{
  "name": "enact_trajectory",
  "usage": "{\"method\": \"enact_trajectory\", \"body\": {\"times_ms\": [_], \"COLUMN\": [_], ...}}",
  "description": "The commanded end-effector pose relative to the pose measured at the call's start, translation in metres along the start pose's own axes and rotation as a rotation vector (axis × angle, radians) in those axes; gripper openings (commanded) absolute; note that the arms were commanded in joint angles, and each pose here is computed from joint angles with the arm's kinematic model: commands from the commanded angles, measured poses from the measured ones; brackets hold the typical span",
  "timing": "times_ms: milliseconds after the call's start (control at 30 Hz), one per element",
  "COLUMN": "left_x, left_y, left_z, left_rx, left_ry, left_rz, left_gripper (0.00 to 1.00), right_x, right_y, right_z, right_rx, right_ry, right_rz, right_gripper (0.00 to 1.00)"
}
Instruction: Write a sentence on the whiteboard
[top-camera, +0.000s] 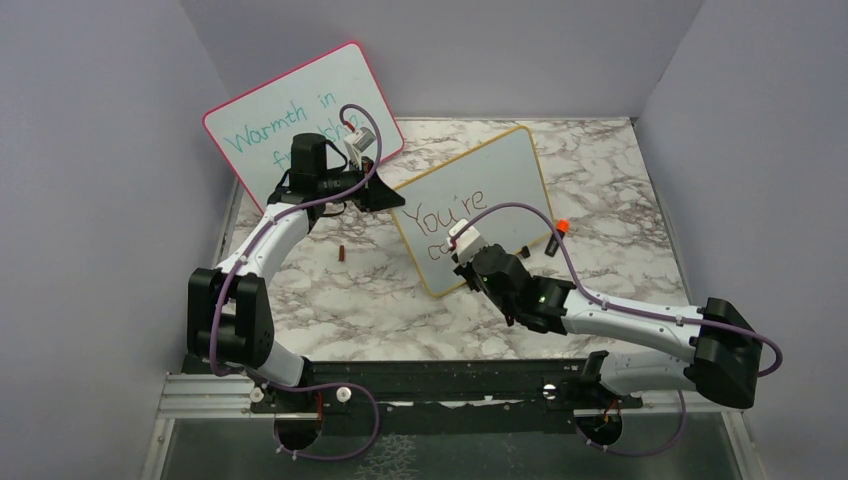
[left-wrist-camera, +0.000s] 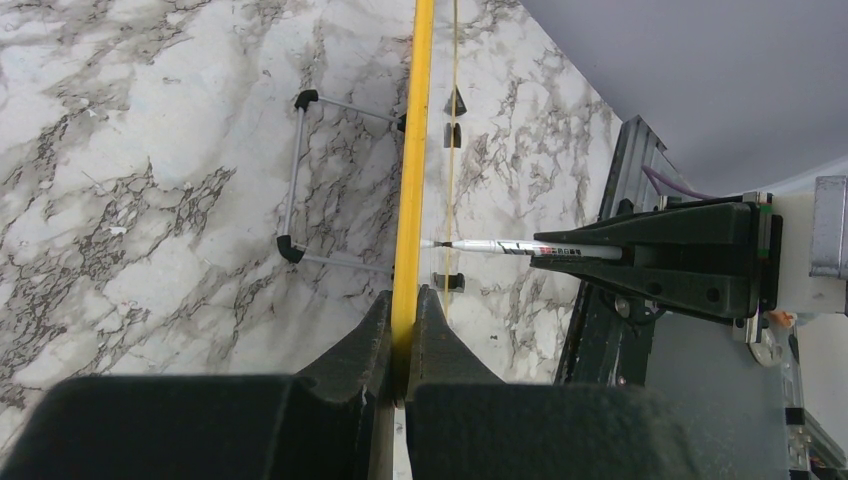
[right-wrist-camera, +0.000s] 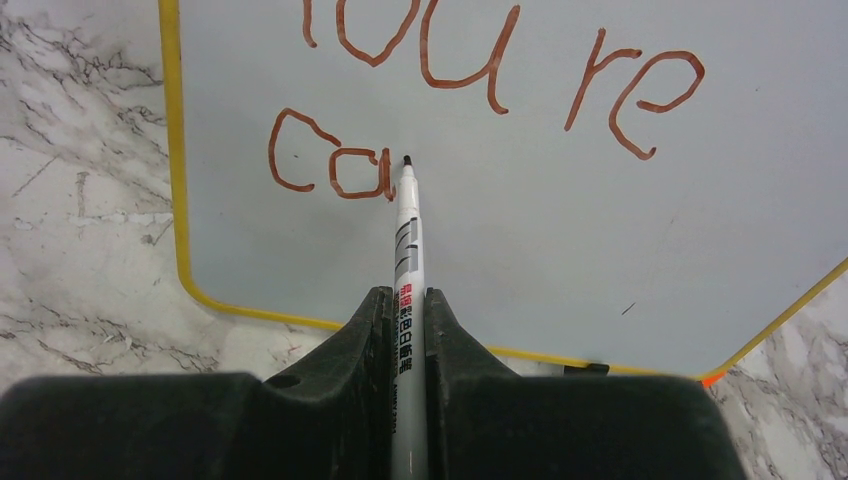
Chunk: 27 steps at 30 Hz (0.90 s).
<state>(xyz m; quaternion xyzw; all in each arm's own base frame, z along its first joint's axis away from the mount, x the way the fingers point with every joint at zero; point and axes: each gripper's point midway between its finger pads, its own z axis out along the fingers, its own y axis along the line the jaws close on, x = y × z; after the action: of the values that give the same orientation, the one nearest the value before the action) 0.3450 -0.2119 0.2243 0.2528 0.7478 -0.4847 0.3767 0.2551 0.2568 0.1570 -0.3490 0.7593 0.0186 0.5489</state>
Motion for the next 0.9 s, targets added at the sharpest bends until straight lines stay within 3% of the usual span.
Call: {"method": "enact_trajectory", "body": {"times_ms": [0,600,867], "left_x": [0.031,0.031,0.031], "left_y": [0.022,0.023,0.023], "left_z": [-0.001,-0.001,-0.001], "left_rx": [-0.077,-0.079,-0.079], "left_ry": [0.068,0.066,0.067], "left_rz": [-0.061,-0.064,-0.064], "left_gripper": [0.00,0.00,0.00], "right_x": [0.001,0.059,0.033], "right_y": [-0.002,0.016,0.007], "right_z": [0.000,-0.013,-0.014], "right_rx": [0.017,-0.072,-0.048], "right_ry": [0.014,0.225,0.141], "right_rz": [0.024,0.010,0.045], "right_gripper": [0.01,0.01,0.01]}}
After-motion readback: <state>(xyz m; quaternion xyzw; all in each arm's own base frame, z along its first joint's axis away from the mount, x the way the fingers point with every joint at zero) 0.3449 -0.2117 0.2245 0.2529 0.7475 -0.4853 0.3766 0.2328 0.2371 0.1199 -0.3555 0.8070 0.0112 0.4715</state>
